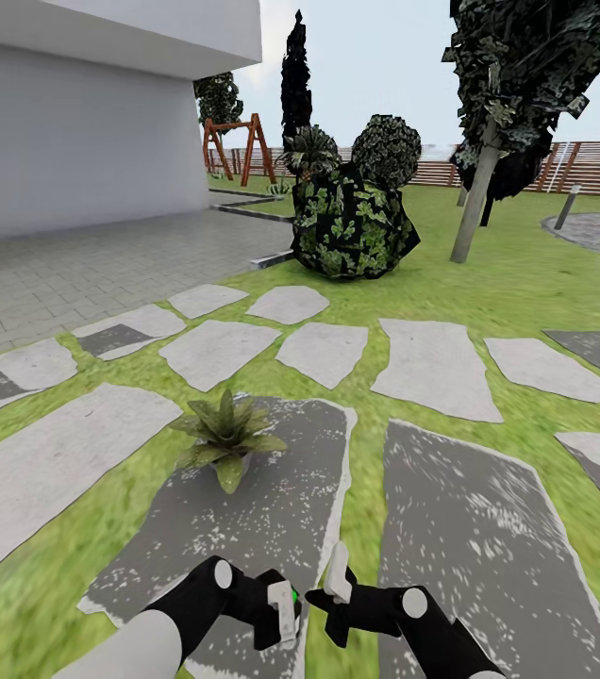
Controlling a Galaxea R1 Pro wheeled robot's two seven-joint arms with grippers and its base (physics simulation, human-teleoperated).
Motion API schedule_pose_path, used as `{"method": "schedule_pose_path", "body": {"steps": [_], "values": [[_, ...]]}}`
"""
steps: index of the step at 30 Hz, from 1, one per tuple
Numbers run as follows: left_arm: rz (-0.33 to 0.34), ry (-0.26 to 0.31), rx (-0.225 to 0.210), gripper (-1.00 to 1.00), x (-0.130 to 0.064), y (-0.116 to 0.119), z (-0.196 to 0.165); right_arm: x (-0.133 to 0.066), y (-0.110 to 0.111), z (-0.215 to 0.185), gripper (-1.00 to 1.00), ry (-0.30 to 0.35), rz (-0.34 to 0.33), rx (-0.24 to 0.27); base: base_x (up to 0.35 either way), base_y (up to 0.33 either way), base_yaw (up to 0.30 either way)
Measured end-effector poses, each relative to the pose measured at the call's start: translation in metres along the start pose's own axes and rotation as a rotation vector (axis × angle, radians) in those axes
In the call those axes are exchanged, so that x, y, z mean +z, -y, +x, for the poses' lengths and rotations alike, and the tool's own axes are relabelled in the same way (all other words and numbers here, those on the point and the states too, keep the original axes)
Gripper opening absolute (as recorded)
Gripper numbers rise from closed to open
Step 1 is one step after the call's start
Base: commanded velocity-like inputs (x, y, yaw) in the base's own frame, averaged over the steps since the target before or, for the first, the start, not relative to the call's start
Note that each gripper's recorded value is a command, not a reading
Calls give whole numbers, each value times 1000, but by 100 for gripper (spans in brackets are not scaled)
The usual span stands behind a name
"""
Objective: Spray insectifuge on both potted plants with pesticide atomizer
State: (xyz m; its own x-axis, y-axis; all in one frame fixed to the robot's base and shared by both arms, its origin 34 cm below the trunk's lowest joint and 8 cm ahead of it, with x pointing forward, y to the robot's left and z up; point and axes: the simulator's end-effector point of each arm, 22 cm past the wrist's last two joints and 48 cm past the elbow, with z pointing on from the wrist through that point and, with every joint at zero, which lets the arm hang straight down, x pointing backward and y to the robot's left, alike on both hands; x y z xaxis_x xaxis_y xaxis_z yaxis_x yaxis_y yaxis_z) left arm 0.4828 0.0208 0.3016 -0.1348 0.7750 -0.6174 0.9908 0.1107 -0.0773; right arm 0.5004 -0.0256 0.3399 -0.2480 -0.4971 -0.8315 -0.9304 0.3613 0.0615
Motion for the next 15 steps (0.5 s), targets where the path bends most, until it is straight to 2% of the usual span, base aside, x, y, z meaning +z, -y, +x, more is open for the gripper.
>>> {"method": "schedule_pose_path", "body": {"steps": [15], "values": [[1, 12, -3, -100, 2, 1, -6, 0, 0, 0, -100, 0, 0, 0, 0, 0, 0]]}}
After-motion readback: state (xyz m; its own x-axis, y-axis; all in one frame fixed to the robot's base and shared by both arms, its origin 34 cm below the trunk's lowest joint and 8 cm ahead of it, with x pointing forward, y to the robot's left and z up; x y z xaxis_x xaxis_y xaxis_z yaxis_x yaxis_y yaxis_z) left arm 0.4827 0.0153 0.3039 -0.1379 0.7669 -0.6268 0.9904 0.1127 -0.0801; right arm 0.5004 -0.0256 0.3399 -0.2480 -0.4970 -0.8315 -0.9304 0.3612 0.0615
